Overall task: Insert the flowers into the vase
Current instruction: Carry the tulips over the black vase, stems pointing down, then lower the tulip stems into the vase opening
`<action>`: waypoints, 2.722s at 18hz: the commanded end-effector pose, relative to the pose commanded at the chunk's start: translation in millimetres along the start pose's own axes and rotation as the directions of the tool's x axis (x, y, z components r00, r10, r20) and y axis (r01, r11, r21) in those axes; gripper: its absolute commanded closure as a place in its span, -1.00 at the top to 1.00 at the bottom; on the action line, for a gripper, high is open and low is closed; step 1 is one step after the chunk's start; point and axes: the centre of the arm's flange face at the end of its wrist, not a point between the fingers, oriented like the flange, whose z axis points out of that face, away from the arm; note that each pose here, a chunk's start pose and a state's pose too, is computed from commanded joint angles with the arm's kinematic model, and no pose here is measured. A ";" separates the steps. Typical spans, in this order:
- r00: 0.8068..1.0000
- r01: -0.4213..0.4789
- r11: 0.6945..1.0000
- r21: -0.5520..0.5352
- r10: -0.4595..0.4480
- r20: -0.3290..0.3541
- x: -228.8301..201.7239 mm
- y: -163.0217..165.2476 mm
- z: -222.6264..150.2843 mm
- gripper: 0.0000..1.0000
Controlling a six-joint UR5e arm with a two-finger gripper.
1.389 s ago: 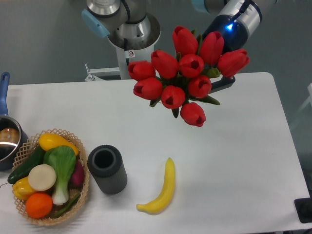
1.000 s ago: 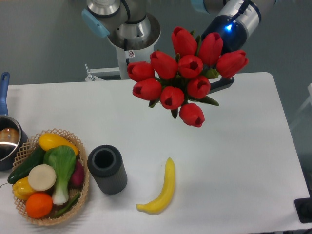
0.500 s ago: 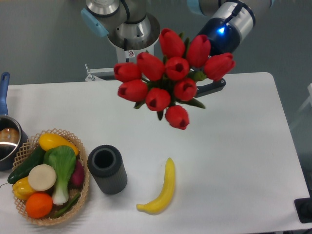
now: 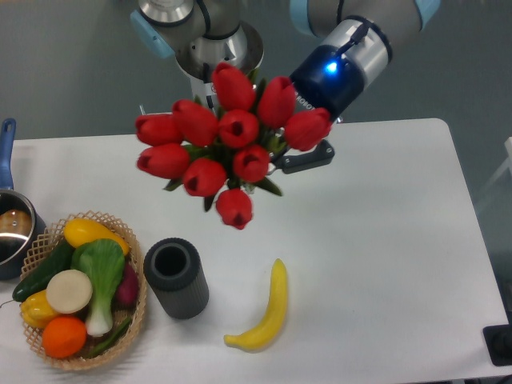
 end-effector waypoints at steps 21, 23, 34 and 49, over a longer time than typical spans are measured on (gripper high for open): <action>0.975 -0.122 0.993 0.001 0.120 -0.185 23.5 35.8 108.0 -0.53; 0.974 -0.132 0.991 0.003 0.130 -0.186 22.9 36.5 108.3 -0.53; 0.973 -0.137 0.991 0.007 0.136 -0.185 10.6 43.0 110.4 -0.54; 0.953 -0.108 0.976 0.188 0.155 -0.259 10.1 104.7 105.3 -0.54</action>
